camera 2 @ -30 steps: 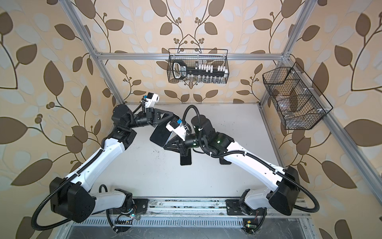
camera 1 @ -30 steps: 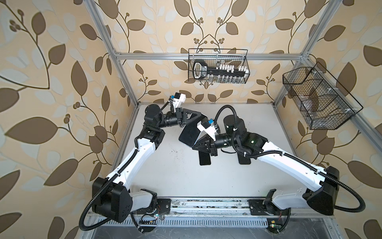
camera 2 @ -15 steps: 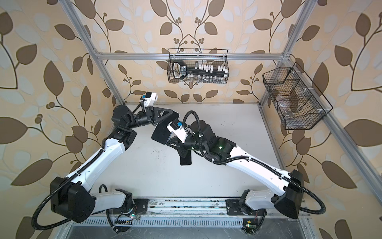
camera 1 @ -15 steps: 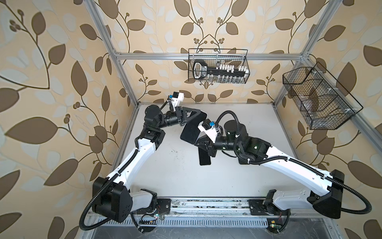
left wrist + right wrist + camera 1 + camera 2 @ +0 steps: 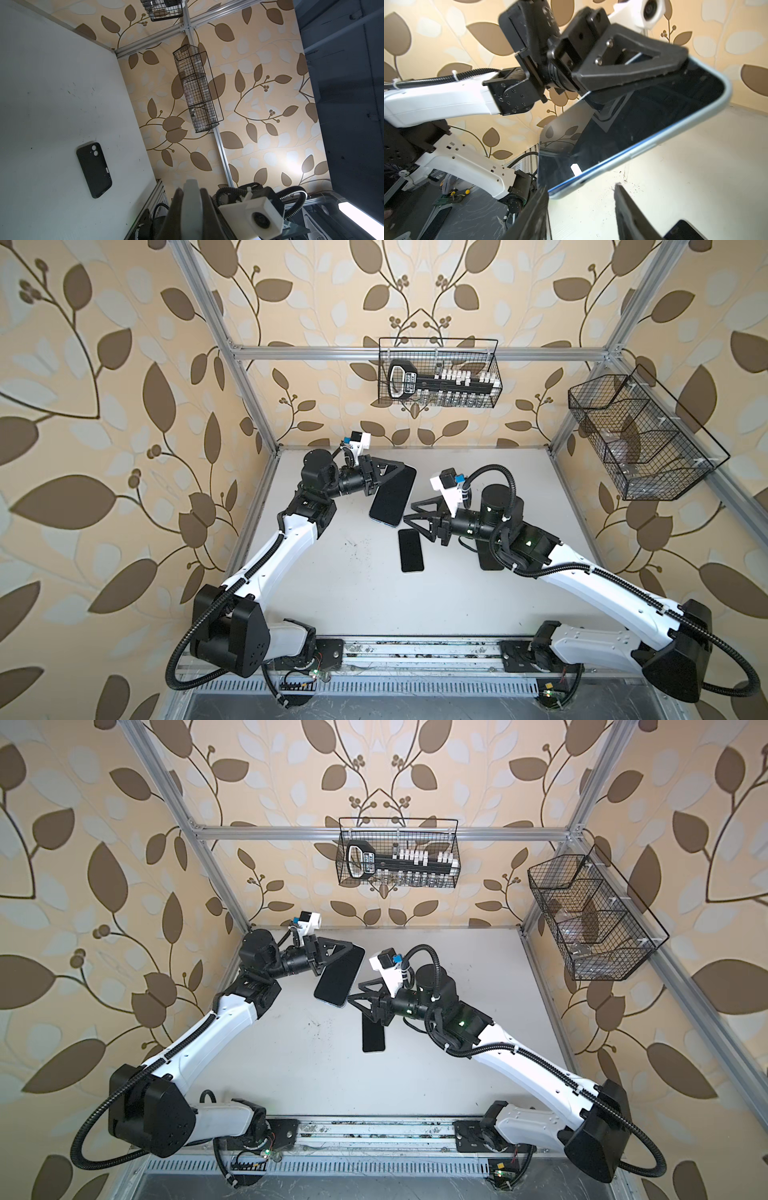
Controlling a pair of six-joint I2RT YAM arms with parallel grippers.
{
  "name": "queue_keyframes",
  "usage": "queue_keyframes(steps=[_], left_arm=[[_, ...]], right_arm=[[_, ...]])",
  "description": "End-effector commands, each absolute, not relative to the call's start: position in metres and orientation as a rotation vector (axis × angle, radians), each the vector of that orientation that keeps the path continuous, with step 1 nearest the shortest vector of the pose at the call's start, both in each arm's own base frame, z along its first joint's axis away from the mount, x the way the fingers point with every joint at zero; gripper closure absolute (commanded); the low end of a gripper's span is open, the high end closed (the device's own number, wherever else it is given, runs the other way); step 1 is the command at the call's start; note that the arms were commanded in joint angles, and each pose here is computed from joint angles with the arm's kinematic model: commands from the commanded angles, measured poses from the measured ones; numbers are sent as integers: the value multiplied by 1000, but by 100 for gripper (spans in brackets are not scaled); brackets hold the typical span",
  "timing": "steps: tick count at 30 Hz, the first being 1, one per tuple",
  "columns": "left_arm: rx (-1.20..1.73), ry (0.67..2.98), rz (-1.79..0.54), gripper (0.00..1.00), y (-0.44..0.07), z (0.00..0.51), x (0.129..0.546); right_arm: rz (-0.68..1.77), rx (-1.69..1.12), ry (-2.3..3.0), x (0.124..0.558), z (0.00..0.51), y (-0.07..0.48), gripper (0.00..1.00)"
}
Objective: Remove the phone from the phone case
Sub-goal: 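Open and withdraw the right gripper while the left gripper raises the phone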
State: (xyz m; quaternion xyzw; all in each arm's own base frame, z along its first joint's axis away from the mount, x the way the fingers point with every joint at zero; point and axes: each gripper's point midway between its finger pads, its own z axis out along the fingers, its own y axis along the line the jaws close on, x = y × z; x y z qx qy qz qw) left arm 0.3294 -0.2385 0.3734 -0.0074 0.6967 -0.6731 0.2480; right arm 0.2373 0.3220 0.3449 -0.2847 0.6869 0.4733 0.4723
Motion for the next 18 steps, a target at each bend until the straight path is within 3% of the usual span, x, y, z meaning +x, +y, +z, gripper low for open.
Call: queue_keyframes(steps=[1, 13, 18], left_arm=[[-1, 1837, -1754, 100, -235, 390, 334], [-460, 1793, -1536, 100, -192, 353, 364], [-586, 1746, -1477, 100, -173, 342, 360]], right_arm=[[1296, -618, 1627, 228, 360, 314, 44], [1539, -232, 1737, 240, 310, 296, 16], [1593, -168, 1770, 243, 299, 302, 15]])
